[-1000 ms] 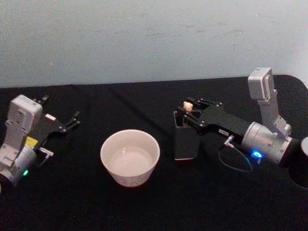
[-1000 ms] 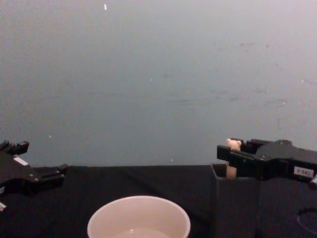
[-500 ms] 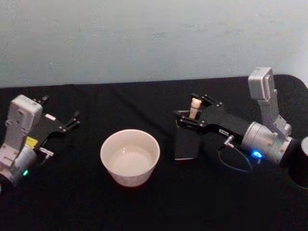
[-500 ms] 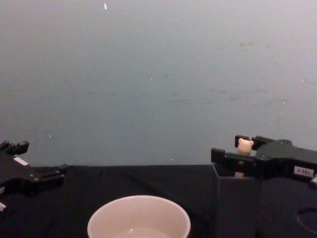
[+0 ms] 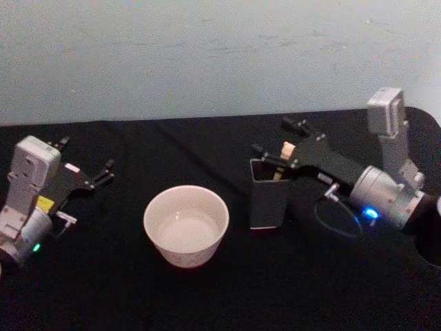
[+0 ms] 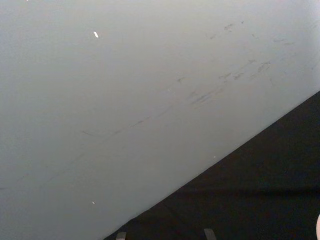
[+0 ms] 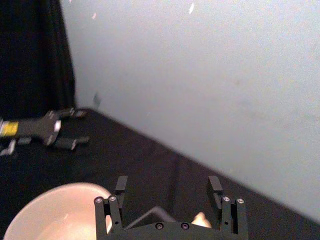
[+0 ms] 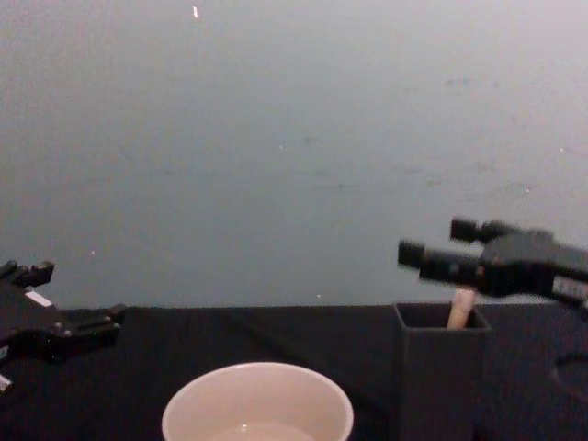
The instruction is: Pick up the stirring spoon with one hand, stir inside the cup, then place it back in its original position.
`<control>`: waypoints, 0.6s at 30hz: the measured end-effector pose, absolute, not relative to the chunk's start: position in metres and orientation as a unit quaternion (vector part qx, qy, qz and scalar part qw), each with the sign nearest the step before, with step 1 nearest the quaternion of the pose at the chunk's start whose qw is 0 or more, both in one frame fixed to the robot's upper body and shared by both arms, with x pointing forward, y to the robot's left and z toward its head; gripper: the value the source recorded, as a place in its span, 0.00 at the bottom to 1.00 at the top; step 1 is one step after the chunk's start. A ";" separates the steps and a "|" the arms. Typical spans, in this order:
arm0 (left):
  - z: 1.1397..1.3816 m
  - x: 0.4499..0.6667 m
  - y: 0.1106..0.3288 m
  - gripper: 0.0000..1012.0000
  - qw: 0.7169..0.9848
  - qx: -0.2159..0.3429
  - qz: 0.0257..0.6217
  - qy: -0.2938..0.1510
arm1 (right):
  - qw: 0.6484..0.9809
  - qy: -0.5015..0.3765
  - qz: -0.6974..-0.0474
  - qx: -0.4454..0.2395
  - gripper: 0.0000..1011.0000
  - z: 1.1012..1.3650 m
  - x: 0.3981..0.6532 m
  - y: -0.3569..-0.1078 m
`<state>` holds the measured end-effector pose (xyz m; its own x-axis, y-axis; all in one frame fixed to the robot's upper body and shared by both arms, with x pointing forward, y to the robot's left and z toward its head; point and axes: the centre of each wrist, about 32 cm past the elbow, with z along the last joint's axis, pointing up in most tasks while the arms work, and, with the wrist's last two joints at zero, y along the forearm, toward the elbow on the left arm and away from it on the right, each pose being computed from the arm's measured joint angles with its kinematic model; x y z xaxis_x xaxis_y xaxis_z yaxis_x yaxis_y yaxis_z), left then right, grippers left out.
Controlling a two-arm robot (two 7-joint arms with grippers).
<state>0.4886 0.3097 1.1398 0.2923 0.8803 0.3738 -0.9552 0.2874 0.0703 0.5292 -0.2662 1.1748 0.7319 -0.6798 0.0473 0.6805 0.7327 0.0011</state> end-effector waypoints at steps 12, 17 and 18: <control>1.140 0.489 0.310 0.99 0.791 0.141 0.580 -0.132 | 0.831 -0.079 -0.548 0.051 0.99 1.175 0.519 -0.267; 1.140 0.489 0.310 0.99 0.791 0.142 0.580 -0.132 | 0.812 -0.049 -0.582 0.009 0.99 1.160 0.517 -0.267; 1.140 0.489 0.310 0.99 0.791 0.141 0.580 -0.132 | 0.811 -0.040 -0.583 0.000 0.99 1.157 0.517 -0.267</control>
<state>0.4886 0.3097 1.1398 0.2922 0.8803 0.3737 -0.9553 0.2873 0.0702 0.5166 -0.2671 1.1567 0.3164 -0.9464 0.0654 0.9463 0.3197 0.0473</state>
